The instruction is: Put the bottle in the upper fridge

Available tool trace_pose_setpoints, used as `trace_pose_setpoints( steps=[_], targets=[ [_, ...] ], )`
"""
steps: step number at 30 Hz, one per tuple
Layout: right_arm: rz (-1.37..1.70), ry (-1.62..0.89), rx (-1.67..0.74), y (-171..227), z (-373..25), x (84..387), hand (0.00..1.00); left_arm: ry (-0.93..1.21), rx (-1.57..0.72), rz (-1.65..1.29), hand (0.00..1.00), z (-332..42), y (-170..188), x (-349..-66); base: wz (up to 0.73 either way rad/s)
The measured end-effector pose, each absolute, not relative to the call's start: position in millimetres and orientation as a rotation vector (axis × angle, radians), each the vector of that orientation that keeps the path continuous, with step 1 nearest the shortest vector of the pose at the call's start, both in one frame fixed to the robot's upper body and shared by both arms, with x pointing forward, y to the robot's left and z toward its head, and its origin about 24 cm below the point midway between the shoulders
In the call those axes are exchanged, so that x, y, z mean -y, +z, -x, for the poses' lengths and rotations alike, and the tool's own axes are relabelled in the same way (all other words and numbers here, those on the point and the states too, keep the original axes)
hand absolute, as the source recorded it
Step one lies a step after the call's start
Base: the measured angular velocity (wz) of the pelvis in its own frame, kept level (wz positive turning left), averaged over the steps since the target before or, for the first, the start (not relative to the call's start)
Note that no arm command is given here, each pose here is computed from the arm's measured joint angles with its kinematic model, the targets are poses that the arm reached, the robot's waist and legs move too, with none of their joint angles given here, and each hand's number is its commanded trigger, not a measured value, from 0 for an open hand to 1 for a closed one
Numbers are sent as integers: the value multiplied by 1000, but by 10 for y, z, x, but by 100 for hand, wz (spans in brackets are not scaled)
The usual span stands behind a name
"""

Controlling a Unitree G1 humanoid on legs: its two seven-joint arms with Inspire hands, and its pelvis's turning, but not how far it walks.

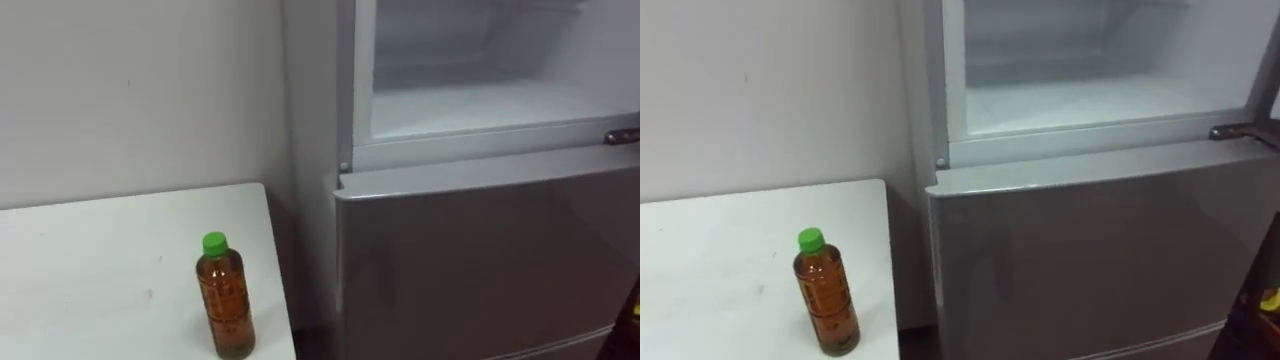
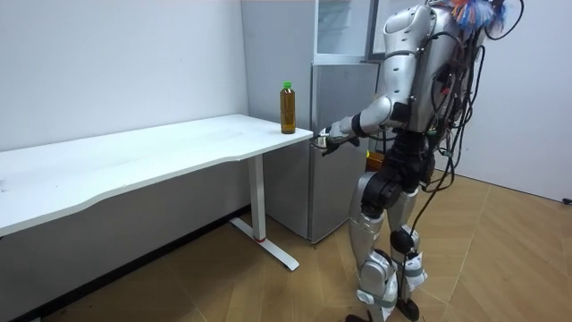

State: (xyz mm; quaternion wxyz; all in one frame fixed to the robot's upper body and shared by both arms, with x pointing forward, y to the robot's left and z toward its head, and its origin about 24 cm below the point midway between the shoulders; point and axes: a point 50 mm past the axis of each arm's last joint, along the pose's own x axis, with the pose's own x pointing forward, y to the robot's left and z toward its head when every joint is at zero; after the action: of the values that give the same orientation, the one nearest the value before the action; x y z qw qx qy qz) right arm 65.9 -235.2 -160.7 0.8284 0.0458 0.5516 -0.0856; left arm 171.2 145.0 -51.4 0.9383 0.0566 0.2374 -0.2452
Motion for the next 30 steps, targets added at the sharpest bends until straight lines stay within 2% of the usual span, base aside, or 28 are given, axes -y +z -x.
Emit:
trace_pose_setpoints(
  steps=[7, 14, 22, 30],
  targets=[
    [-98, -179, -1141, -1603, -656, 2317, 0, -393, -653, -151, 0, -1440, -938, -1635, 12],
    [-134, -134, -1110, -1599, -627, 2249, 0, -284, -780, -184, 0, -1136, -1209, -1808, 1],
    [-147, -132, -1129, -1612, -533, 2259, 0, 55, -1018, -141, 0, -602, -1514, -2191, 0],
    [-163, -176, -1158, -1638, -434, 2264, 0, 309, -1130, -67, 0, -262, -1592, -2334, 5]
  ],
)
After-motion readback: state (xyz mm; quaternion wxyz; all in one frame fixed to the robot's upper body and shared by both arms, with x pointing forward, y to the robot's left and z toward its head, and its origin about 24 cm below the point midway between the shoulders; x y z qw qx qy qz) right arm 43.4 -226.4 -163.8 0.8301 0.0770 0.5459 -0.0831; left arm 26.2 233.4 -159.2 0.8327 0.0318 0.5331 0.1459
